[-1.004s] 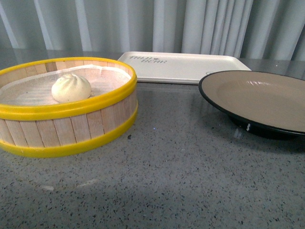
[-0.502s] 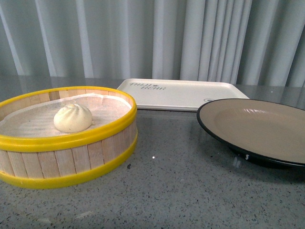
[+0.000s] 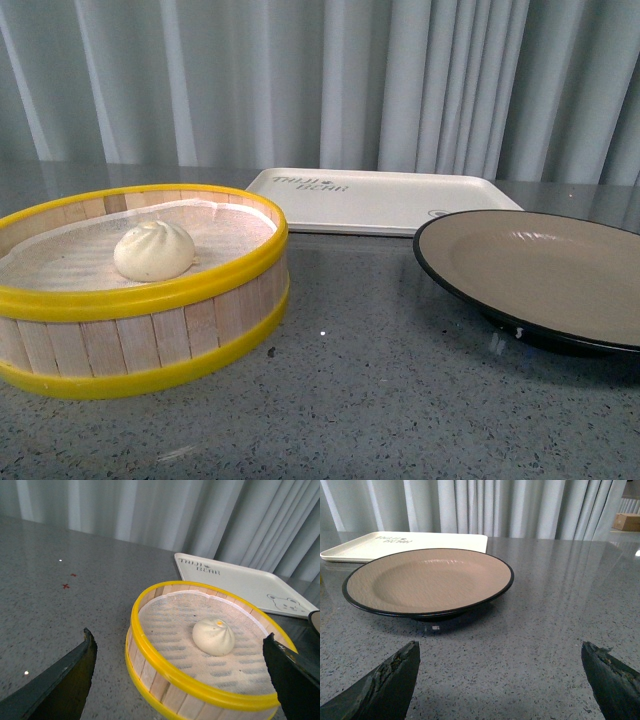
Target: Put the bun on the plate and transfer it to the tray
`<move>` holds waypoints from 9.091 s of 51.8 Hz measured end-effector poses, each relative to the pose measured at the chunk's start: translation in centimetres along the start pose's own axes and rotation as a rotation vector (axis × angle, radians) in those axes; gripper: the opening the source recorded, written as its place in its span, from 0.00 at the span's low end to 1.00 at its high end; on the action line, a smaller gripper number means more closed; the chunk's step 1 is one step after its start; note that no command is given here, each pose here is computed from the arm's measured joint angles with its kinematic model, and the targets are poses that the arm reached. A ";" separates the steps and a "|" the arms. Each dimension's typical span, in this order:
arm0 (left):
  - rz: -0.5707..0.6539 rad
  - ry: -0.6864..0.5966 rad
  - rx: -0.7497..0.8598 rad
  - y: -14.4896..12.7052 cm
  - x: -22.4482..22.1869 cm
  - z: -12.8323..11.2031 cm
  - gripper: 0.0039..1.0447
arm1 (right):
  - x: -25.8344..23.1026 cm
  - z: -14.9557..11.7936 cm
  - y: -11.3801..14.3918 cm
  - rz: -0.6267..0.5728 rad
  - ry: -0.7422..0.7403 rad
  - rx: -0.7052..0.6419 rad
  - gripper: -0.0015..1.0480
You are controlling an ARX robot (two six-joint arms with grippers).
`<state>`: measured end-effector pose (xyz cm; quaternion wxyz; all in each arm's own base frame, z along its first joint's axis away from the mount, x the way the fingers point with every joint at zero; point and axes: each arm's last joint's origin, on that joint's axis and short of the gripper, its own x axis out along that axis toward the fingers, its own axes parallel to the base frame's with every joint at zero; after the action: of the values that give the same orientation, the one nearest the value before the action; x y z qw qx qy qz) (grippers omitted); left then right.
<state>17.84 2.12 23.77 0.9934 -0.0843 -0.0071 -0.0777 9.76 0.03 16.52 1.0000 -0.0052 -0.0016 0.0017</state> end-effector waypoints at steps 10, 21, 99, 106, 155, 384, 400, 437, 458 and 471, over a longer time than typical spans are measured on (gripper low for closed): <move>-0.099 0.190 0.119 -0.4 4.9 1.5 0.94 | 0.0 0.0 0.0 0.000 0.000 0.000 0.92; -0.146 0.254 0.173 -1.4 7.5 1.7 0.94 | 0.0 0.0 0.0 0.000 0.000 0.000 0.92; -0.151 0.458 0.361 -6.4 17.6 -2.5 0.94 | 0.0 0.0 0.0 0.000 0.000 0.000 0.92; -0.148 0.470 0.368 -6.6 17.7 -2.7 0.94 | 0.0 0.0 0.0 0.000 0.000 0.000 0.92; -0.206 0.205 0.398 -12.5 17.2 3.0 0.05 | 0.0 0.0 0.0 0.000 0.000 0.000 0.92; 0.152 0.020 0.166 -3.3 1.2 -5.5 0.04 | 0.0 0.0 0.0 0.000 0.000 0.000 0.92; 0.136 0.025 0.166 -2.2 -1.6 -6.3 0.04 | 0.0 0.0 0.0 0.000 0.000 0.000 0.92; 0.152 -0.009 0.168 -1.8 -4.7 -6.6 0.04 | 0.0 0.0 0.0 0.000 0.000 0.000 0.92; 0.152 -0.015 0.169 -2.0 -6.0 -6.5 0.04 | 0.0 0.0 0.0 0.000 0.000 0.000 0.92; 0.152 -0.015 0.169 -2.1 -6.5 -6.5 0.04 | 0.0 0.0 0.0 0.000 0.000 0.000 0.92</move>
<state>11.11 -0.02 17.56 0.9999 -0.0013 -0.0148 -0.0008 9.76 0.02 16.52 1.0000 -0.0052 -0.0016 0.0017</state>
